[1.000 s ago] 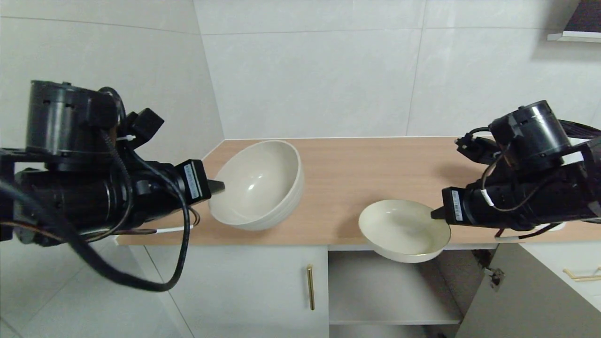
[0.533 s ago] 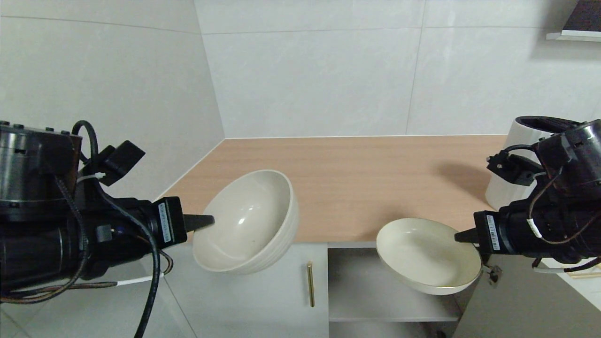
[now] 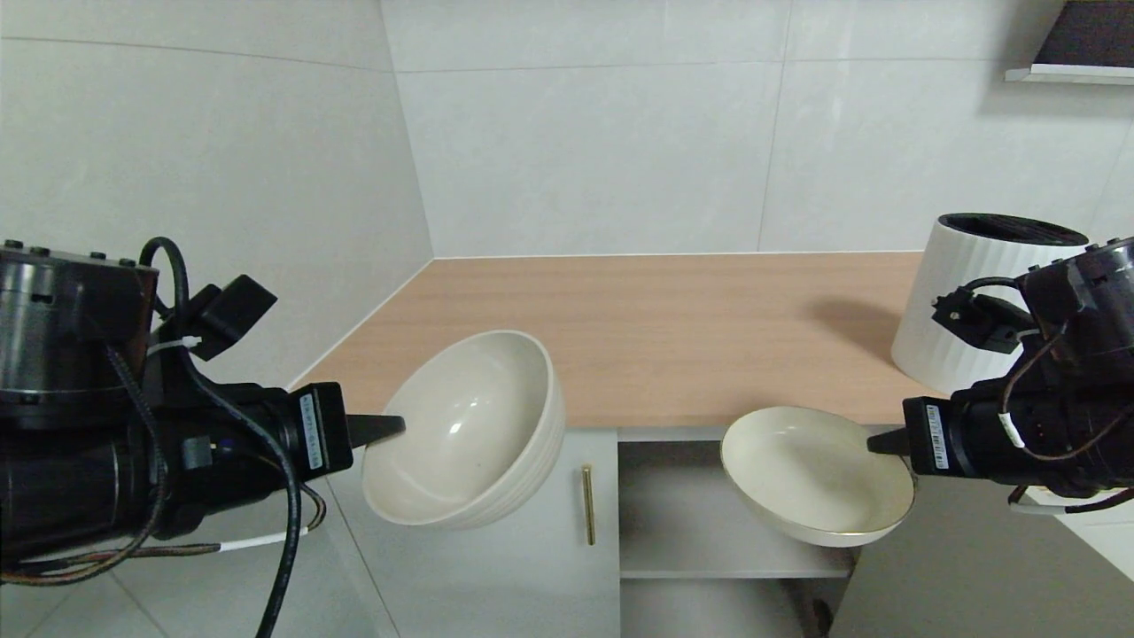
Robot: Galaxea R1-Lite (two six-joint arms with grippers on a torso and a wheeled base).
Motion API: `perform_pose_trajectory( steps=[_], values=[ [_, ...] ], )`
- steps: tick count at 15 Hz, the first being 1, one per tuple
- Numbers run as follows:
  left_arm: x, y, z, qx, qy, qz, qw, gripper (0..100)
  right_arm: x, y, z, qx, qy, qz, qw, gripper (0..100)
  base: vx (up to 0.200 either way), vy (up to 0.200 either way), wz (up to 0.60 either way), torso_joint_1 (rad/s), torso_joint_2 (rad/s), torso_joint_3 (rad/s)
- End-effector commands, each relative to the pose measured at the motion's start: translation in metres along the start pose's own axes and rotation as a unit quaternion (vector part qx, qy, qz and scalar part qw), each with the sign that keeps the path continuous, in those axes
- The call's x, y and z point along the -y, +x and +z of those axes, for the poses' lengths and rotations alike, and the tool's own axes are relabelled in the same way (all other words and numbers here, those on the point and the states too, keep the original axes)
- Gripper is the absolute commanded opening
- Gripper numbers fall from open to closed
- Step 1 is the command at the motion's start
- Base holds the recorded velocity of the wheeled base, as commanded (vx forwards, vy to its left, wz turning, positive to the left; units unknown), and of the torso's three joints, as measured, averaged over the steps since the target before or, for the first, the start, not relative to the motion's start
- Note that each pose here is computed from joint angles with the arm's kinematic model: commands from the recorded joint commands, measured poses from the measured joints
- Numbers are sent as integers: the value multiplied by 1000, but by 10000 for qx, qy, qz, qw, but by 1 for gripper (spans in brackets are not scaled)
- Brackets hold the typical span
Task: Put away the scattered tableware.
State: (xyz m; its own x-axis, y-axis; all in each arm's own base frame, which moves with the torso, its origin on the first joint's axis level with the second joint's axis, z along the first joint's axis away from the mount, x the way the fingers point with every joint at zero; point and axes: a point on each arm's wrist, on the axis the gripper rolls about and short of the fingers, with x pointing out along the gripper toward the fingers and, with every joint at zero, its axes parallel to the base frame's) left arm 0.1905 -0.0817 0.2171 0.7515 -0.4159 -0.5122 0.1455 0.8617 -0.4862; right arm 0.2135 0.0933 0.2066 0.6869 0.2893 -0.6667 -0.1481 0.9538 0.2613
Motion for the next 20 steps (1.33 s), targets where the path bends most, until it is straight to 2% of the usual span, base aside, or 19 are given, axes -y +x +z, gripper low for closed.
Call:
perform_pose_trajectory(
  steps=[1,7,20],
  values=[
    [-1,2,-1,-40,0,19,10000,0,0,6,-1,-103,-3,-35,9999,0,0,0,0,0,0,0],
    [-3,9,-2,-150,-17,102,9998,0,1,21,-3,-265,-5,-106,9996,0,0,0,0,-29,72,44],
    [-5,16,-5,-261,-29,169,9995,0,2,37,-8,-401,-15,-158,9991,0,0,0,0,-165,452,283]
  ],
)
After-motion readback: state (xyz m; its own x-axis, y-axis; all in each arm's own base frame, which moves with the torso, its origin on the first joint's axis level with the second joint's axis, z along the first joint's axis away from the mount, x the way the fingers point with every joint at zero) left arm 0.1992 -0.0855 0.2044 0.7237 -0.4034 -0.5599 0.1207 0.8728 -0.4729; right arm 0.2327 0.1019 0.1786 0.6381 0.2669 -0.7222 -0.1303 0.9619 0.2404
